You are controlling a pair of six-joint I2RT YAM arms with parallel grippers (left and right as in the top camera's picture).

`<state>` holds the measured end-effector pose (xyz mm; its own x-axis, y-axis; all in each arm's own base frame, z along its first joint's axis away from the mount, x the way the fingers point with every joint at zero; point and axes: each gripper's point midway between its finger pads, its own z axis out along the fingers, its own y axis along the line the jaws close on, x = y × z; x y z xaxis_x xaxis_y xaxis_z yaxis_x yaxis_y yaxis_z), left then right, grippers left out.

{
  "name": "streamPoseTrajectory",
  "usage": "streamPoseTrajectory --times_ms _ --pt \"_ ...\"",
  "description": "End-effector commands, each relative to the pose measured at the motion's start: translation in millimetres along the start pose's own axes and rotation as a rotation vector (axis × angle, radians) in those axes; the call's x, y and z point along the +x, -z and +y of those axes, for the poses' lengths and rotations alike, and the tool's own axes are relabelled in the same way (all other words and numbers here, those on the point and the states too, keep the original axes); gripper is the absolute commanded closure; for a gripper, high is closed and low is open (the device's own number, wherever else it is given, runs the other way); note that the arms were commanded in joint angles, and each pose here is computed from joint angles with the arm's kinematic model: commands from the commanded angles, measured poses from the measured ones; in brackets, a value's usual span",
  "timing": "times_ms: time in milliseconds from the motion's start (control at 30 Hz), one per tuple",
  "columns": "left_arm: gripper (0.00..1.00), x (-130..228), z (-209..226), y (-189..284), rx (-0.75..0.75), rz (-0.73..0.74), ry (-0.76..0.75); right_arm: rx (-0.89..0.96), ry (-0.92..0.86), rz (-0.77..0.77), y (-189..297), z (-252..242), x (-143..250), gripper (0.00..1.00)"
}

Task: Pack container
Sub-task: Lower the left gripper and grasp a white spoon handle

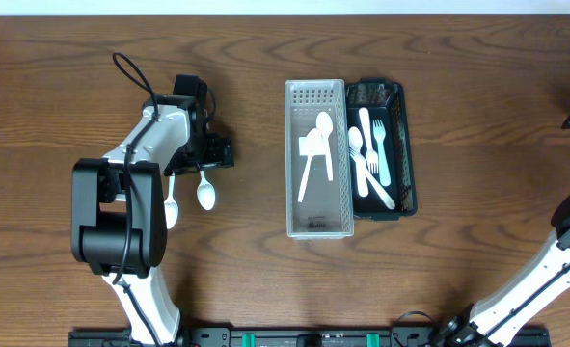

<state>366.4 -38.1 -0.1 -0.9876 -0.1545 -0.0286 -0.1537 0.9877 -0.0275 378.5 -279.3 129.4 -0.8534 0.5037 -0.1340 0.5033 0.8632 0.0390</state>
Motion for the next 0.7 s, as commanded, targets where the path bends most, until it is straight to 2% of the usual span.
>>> streamPoseTrajectory --times_ms 0,167,433,567,667 --pt "0.02 12.3 4.9 -11.8 -0.025 0.04 -0.009 -0.003 0.003 0.007 -2.9 -4.4 1.1 0.01" --pt "0.01 23.2 7.8 -18.4 -0.033 0.069 -0.009 -0.003 0.003 0.007 -2.9 -4.4 1.2 0.01" --pt "0.03 19.4 6.1 -18.7 -0.024 0.053 -0.008 -0.003 0.003 0.007 -2.9 -4.4 1.2 0.01" --pt "0.29 19.4 0.6 -18.7 0.007 0.055 -0.007 -0.003 0.003 0.007 -2.9 -4.4 1.2 0.01" --pt "0.42 19.7 0.1 -18.7 0.01 0.057 0.001 -0.003 0.003 0.007 -2.9 -4.4 1.2 0.01"
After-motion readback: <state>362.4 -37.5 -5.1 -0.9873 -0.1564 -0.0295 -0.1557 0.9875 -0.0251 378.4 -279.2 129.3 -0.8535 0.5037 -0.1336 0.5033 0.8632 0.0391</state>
